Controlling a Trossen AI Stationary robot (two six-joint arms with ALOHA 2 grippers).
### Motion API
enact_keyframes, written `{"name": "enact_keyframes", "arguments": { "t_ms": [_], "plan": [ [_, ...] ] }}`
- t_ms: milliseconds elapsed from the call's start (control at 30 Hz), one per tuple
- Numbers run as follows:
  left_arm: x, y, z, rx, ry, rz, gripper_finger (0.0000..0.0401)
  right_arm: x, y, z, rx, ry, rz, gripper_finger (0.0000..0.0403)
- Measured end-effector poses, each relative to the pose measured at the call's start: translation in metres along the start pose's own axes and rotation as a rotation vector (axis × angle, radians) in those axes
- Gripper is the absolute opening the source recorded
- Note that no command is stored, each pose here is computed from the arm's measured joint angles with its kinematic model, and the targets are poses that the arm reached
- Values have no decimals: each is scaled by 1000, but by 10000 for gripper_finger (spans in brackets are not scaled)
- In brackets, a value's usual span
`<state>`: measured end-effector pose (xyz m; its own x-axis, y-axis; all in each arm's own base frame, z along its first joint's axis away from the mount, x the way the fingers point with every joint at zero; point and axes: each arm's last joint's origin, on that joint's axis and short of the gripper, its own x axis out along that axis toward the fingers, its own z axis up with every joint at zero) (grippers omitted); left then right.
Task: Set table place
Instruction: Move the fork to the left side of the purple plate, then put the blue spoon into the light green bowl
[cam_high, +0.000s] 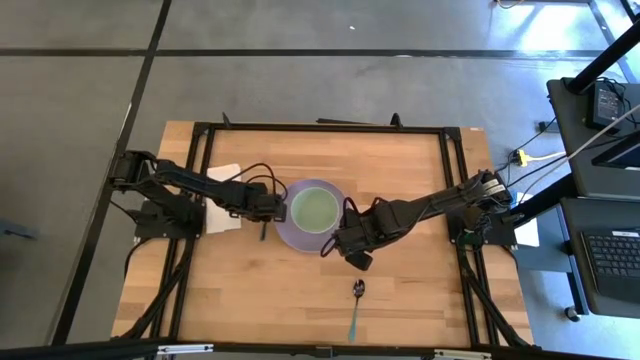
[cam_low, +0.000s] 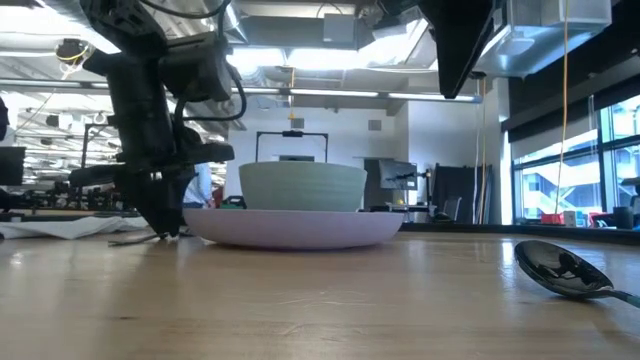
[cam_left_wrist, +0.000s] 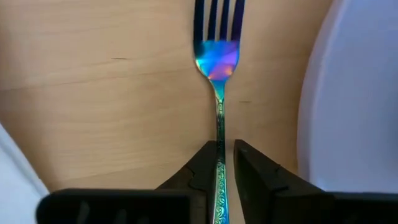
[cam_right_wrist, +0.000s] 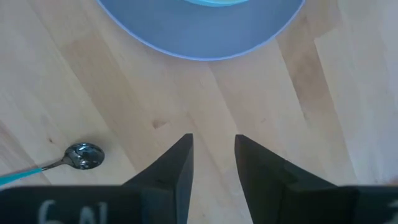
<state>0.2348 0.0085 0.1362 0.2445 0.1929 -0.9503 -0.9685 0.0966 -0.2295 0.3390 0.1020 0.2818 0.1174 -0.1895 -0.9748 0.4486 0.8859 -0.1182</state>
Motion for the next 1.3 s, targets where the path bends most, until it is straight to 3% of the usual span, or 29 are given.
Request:
{"name": "enact_keyframes", "arguments": {
  "t_ms": [200, 367, 533, 767, 933, 1133, 1300],
  "plan": [
    [-11, -9, 3, 19, 10, 23, 69, 0, 0, 0, -1, 6, 4, 121],
    [-35, -21, 9, 91, 21, 97, 77, -1, 2, -8, 90, 94, 24, 121],
    [-71, -41, 20, 180, -31, 129, 81, -8, 17, -34, 263, 165, -10, 121],
    [-123, -61, 39, 339, -160, 143, 69, -16, 44, -63, 592, 228, 32, 121],
    [-159, -74, 58, 473, -245, 110, 60, -4, 64, -70, 793, 212, 137, 121],
    [-203, -87, 77, 584, -354, 29, 52, 13, 101, -87, 843, 198, 377, 119],
    [-223, -92, 73, 610, -427, -18, 49, 31, 120, -113, 857, 258, 346, 103]
  ]
}}
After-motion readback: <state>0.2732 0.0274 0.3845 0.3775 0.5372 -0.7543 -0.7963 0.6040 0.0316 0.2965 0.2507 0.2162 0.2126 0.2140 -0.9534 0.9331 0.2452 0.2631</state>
